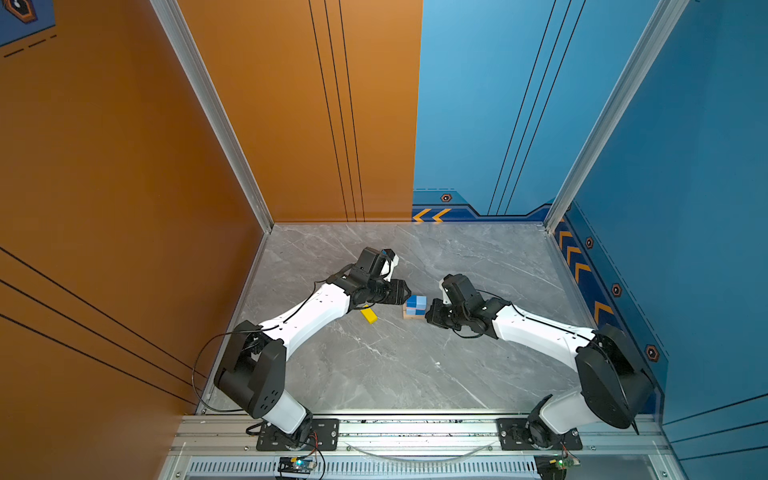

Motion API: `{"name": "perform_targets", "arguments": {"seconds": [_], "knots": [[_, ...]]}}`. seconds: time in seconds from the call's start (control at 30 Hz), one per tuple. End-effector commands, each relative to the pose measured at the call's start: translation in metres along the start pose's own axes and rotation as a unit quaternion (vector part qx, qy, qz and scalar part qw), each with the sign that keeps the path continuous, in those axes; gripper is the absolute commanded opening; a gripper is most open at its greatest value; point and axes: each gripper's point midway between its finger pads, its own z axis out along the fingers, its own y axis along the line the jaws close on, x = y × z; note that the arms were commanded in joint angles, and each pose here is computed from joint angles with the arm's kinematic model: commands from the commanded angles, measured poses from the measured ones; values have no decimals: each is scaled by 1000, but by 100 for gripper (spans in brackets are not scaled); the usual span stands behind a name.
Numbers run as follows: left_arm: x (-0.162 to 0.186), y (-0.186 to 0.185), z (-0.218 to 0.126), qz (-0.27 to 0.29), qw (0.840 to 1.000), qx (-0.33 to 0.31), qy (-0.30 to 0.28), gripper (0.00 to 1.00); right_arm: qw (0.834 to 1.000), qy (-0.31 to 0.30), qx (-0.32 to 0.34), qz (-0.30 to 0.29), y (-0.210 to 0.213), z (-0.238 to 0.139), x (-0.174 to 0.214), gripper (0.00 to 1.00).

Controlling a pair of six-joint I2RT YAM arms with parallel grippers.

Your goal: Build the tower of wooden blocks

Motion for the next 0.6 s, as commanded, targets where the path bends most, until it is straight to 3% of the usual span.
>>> {"name": "perform_targets", "arguments": {"seconds": [0.0,0.57], "knots": [[2,5,-7,-1,1000,-6,-3,59,1000,-11,-11,5,6,6,-5,0],[4,6,-5,-6,1000,-5,0,59,1000,-15,-15,20,6,20,-10,0]]}}
